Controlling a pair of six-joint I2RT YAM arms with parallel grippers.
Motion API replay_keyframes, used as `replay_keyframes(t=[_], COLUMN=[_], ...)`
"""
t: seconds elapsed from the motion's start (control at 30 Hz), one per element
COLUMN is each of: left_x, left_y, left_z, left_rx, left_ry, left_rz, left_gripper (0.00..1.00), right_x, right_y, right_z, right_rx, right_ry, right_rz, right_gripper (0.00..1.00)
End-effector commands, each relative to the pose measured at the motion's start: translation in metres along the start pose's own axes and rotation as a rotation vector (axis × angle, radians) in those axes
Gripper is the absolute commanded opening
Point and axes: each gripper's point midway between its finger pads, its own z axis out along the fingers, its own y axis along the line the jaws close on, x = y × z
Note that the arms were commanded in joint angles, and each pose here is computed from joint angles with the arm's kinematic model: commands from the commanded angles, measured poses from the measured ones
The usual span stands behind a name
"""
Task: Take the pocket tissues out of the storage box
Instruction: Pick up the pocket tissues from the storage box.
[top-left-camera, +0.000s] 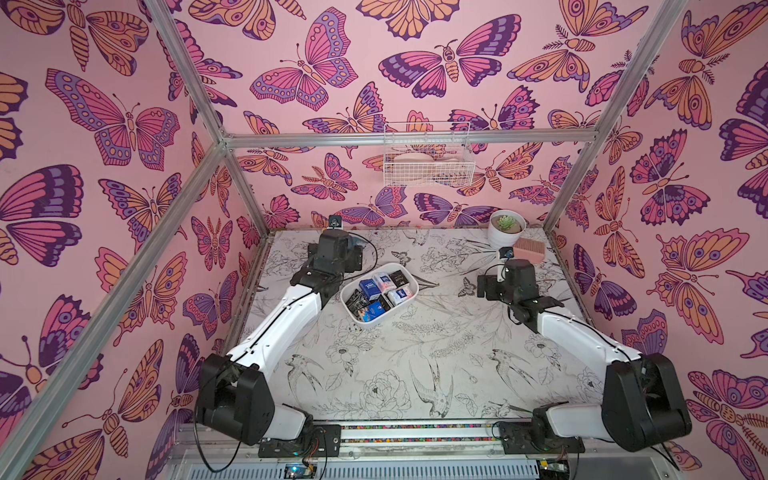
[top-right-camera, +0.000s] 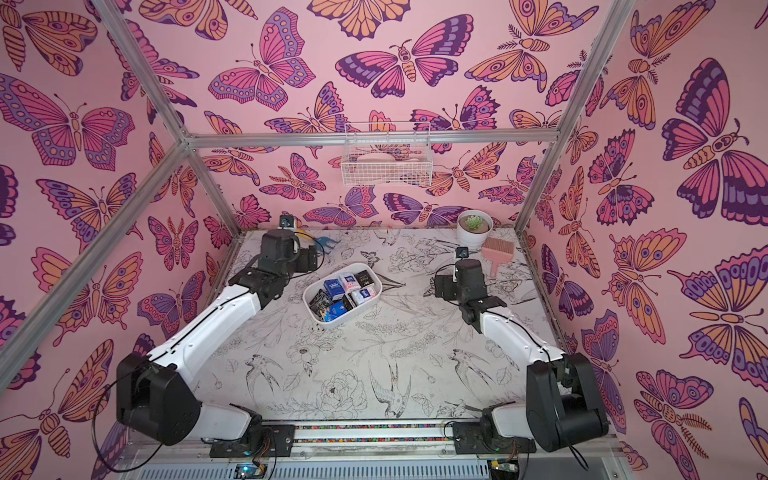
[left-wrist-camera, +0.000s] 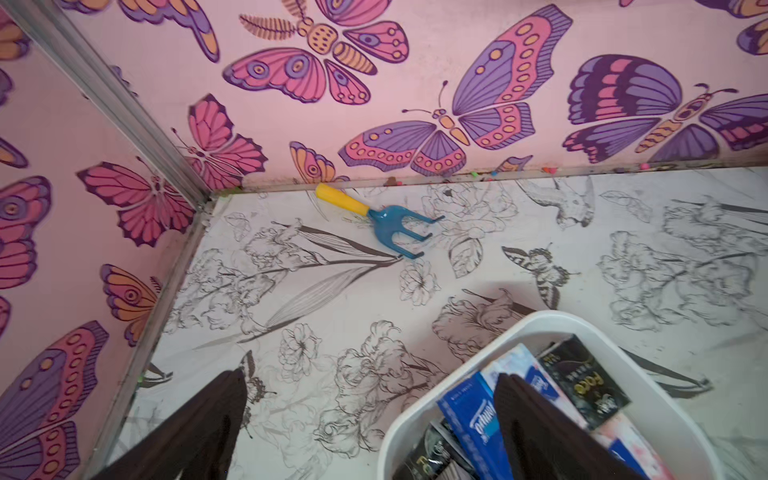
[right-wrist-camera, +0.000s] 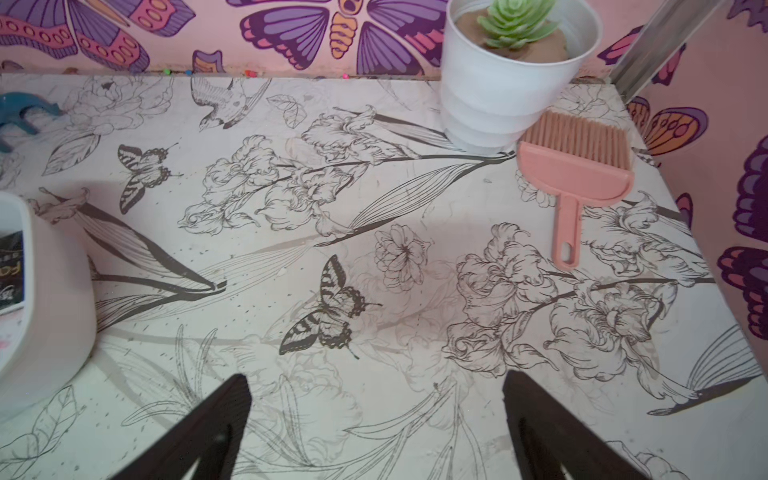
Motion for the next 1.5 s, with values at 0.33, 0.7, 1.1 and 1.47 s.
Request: replay_keyframes(t=[0.33, 0.7, 1.1, 1.47], left_x=[0.11, 0.132, 0.143, 0.166], left_y=[-0.06, -0.063, -0.069, -0.075], left_z=[0.022, 0.056, 0.091, 0.108], left_rx=[0.084, -0.011, 0.006, -0.001], left_ry=[0.559, 0.626, 0.694, 0.749], left_rz=[-0.386, -0.426, -0.481, -0.481], left_gripper=[0.85, 0.8, 0.7, 0.59], right_x=[0.005, 0.02, 0.023, 0.028], right_y=[0.065, 0.087, 0.091, 0.094], right_z=[0.01, 0.019, 0.023, 0.025], right_rx=[-0.068, -0.112, -0.119, -0.126], right_ry=[0.183, 0.236, 0.257, 0.287], right_rz=[-0.012, -0.031, -0.033, -0.038], right_gripper=[0.99, 0.98, 0.97, 0.98])
